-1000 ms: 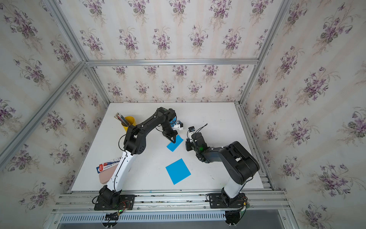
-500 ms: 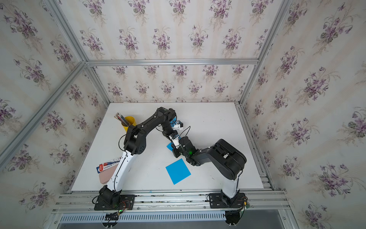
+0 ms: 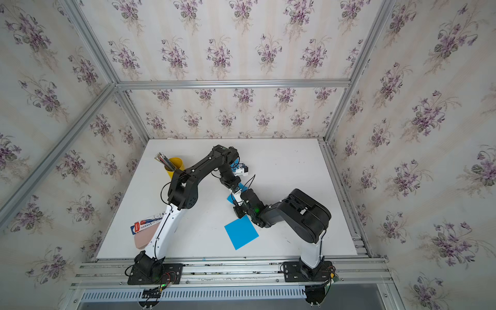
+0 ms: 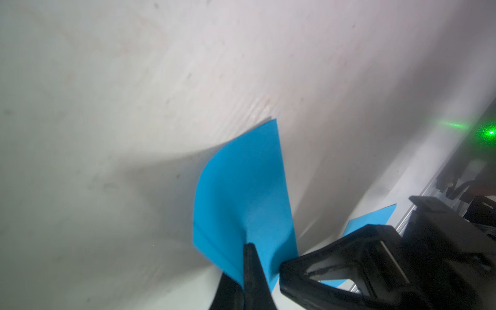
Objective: Fold the square paper along the opposite sides
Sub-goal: Smooth out the paper at the center of the board.
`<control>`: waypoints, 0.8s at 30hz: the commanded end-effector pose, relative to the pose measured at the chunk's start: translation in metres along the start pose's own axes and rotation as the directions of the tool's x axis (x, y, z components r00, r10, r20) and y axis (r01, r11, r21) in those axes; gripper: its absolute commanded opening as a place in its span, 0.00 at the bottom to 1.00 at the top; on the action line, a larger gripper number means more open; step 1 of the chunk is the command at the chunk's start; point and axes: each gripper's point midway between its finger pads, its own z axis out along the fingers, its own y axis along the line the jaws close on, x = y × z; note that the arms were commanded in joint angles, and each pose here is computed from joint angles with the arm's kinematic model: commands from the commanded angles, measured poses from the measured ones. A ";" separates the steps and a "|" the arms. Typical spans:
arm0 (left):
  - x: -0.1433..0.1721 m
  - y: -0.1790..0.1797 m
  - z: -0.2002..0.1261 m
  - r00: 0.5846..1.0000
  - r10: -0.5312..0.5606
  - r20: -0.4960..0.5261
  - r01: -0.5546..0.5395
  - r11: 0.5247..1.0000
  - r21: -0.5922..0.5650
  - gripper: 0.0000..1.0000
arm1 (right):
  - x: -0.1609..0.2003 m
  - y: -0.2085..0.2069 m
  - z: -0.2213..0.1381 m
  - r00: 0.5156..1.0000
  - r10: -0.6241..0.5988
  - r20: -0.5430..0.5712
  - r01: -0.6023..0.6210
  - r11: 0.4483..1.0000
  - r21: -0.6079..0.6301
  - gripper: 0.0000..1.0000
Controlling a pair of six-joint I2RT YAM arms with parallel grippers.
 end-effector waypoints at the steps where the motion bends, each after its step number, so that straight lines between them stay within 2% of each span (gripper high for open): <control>1: 0.001 0.008 0.001 1.000 0.000 -0.010 -0.001 0.999 -0.037 0.00 | 0.025 -0.001 -0.009 0.996 0.037 -0.079 -0.035 0.999 0.018 0.00; 5: 0.001 0.009 0.002 1.000 -0.002 -0.011 0.002 0.999 -0.040 0.00 | 0.025 0.002 -0.019 0.996 0.041 -0.075 -0.040 0.999 0.010 0.00; 11: 0.002 0.007 0.001 1.000 -0.006 -0.012 0.006 1.000 -0.030 0.00 | -0.021 -0.009 -0.034 0.998 -0.001 0.061 -0.002 0.998 0.056 0.00; 18: 0.003 0.004 0.000 1.000 0.001 -0.008 -0.001 1.000 -0.024 0.00 | -0.043 -0.046 -0.006 0.996 0.021 0.090 -0.029 0.995 0.091 0.00; 24: 0.004 0.004 0.003 1.000 -0.002 -0.016 0.001 1.000 -0.021 0.00 | -0.038 -0.056 0.010 0.996 0.037 0.080 -0.044 0.995 0.084 0.00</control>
